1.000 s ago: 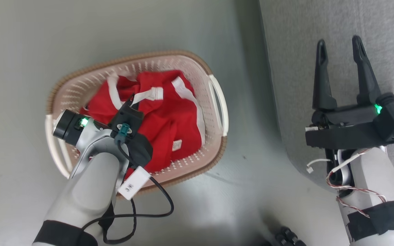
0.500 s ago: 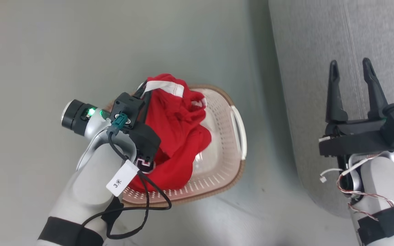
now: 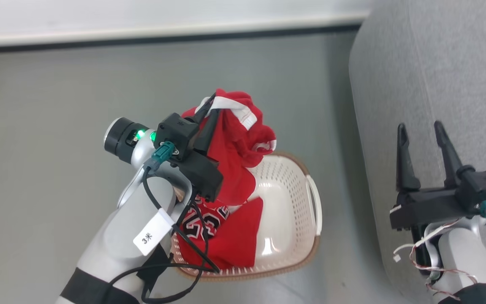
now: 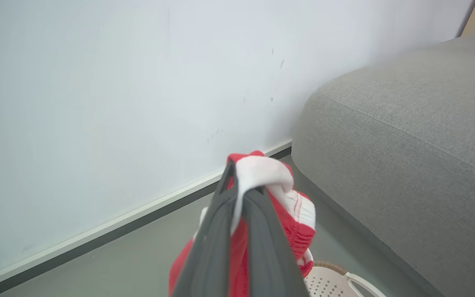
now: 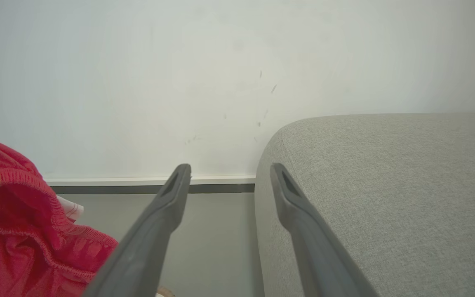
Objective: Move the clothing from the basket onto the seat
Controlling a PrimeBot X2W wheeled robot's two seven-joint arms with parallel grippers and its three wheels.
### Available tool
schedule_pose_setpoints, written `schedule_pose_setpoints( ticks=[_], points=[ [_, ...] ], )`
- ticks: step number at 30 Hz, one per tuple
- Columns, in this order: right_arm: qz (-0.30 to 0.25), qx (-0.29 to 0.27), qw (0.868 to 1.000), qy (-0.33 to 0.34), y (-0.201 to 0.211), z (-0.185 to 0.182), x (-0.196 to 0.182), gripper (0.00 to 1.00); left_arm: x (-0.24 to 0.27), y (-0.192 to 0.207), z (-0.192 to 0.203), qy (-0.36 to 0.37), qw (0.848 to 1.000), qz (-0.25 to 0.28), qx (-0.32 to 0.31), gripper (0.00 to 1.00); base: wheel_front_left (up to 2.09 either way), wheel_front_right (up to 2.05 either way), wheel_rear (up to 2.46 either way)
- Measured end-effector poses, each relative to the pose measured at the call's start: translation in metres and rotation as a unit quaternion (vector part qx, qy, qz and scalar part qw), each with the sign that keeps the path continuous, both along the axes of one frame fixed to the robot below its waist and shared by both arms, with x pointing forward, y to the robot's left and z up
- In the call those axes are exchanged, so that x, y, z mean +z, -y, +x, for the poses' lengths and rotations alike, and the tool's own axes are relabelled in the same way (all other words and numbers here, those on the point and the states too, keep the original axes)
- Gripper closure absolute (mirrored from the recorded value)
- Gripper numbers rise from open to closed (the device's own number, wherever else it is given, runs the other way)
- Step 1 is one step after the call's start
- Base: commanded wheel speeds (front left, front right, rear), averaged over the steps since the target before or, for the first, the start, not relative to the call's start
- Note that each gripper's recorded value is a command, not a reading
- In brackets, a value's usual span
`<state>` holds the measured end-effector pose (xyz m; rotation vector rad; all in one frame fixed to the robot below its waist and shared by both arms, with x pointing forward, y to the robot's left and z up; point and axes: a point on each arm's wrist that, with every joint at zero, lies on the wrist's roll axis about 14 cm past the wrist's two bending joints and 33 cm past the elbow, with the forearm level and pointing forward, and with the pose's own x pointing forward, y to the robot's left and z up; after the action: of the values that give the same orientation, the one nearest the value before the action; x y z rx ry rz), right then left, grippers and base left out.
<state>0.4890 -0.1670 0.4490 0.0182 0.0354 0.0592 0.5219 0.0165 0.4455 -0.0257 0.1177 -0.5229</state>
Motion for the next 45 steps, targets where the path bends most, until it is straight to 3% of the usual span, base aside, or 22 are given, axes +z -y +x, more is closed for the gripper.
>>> schedule_pose_setpoints(
  ticks=[14,23,35,45],
  points=[
    [0.008,0.044,0.998,0.037,-0.031,-0.035,0.045,0.00,0.101,0.006,-0.033,0.093,0.995,-0.019,-0.017,1.00,0.00,0.00,0.00],
    [0.005,0.091,0.994,0.057,-0.059,-0.066,0.067,0.00,0.134,0.010,-0.069,0.122,0.992,-0.024,-0.026,1.00,0.00,0.00,0.00],
    [-0.016,0.185,0.979,0.085,-0.110,-0.103,0.088,0.00,0.174,0.030,-0.117,0.174,0.982,-0.038,-0.058,1.00,0.00,0.00,0.00],
    [-0.064,0.249,0.964,0.066,-0.143,-0.099,0.079,0.00,0.190,0.037,-0.135,0.192,0.978,-0.048,-0.070,1.00,0.00,0.00,0.00]
  ],
)
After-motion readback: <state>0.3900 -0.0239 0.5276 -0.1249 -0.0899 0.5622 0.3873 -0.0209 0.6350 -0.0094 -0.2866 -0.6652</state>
